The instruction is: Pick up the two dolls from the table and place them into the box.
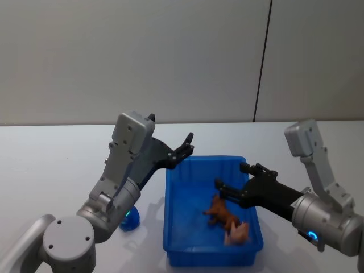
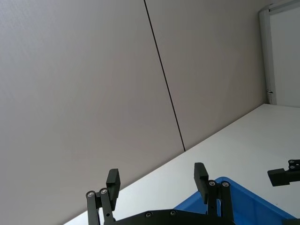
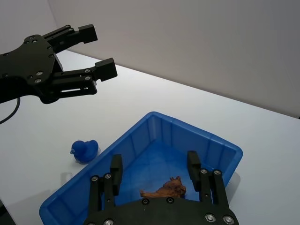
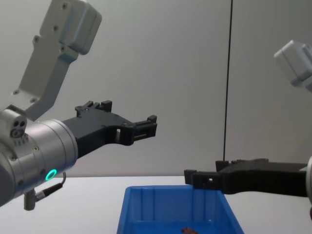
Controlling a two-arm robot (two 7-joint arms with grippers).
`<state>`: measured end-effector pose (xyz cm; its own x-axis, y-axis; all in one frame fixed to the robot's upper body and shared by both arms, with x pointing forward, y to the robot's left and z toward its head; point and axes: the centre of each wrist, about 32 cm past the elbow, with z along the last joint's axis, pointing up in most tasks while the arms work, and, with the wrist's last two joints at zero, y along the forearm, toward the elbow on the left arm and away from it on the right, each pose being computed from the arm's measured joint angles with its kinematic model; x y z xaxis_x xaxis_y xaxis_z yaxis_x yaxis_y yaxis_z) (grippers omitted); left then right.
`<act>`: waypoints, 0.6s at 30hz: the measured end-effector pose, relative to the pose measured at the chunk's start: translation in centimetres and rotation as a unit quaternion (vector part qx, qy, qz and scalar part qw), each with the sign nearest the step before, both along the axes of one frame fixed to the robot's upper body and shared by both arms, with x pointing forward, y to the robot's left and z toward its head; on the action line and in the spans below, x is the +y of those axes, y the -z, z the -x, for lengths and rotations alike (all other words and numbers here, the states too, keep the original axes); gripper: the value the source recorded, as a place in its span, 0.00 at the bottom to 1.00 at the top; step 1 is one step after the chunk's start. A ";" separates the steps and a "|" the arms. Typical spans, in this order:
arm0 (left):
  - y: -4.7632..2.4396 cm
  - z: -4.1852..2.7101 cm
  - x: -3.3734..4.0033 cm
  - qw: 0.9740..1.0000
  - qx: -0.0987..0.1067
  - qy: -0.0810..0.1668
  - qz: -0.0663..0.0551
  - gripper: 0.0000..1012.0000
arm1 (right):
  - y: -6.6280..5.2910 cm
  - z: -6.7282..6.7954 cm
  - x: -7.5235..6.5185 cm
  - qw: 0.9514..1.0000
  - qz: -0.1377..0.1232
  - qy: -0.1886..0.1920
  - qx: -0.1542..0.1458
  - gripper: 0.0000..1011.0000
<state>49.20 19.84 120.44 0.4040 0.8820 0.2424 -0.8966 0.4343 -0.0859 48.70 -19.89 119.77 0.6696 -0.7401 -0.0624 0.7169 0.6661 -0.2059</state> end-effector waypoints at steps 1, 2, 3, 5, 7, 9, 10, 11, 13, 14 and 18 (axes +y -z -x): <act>0.00 0.00 0.00 1.000 0.000 0.000 0.000 0.99 | 0.0 0.0 0.0 1.000 0.000 0.000 0.000 0.83; 0.00 0.00 0.00 1.000 0.000 0.000 0.000 0.99 | 0.1 0.0 0.0 1.000 0.001 0.001 0.000 0.85; 0.00 0.00 0.00 1.000 0.000 0.000 0.000 0.99 | 0.1 0.0 0.0 1.000 0.001 0.002 -0.001 0.88; 0.00 0.00 0.00 1.000 0.000 0.000 0.000 0.99 | 0.1 0.0 0.0 1.000 0.001 0.004 -0.003 0.93; 0.00 0.00 0.00 1.000 0.000 0.000 0.000 0.99 | 0.1 0.0 -0.1 1.000 0.001 0.007 -0.007 0.99; 0.00 0.00 0.00 1.000 0.000 0.000 0.000 0.99 | 0.1 0.2 -0.4 1.000 0.000 0.012 -0.013 0.99; 0.00 0.00 0.00 1.000 0.000 0.000 0.000 0.99 | 0.1 0.2 -0.5 1.000 0.000 0.013 -0.015 0.99; 0.00 0.00 0.00 1.000 0.000 0.000 0.000 0.99 | 0.2 0.3 -0.7 1.000 0.000 0.015 -0.017 0.99; 0.00 0.00 0.00 1.000 0.000 0.000 0.000 0.99 | 0.2 0.5 -1.2 1.000 -0.003 0.020 -0.022 0.99; 0.00 0.00 0.00 1.000 0.000 0.000 0.000 0.99 | 0.2 0.7 -1.4 1.000 -0.002 0.021 -0.023 0.99; 0.00 0.00 0.00 1.000 0.000 0.000 0.000 0.99 | 0.4 1.3 -2.7 0.999 -0.008 0.029 -0.030 0.99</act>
<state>49.20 19.84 120.44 0.4040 0.8820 0.2425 -0.8967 0.4343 -0.0859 47.42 -22.57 119.33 0.6282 -0.7772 -0.0350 0.7654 0.6255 -0.1515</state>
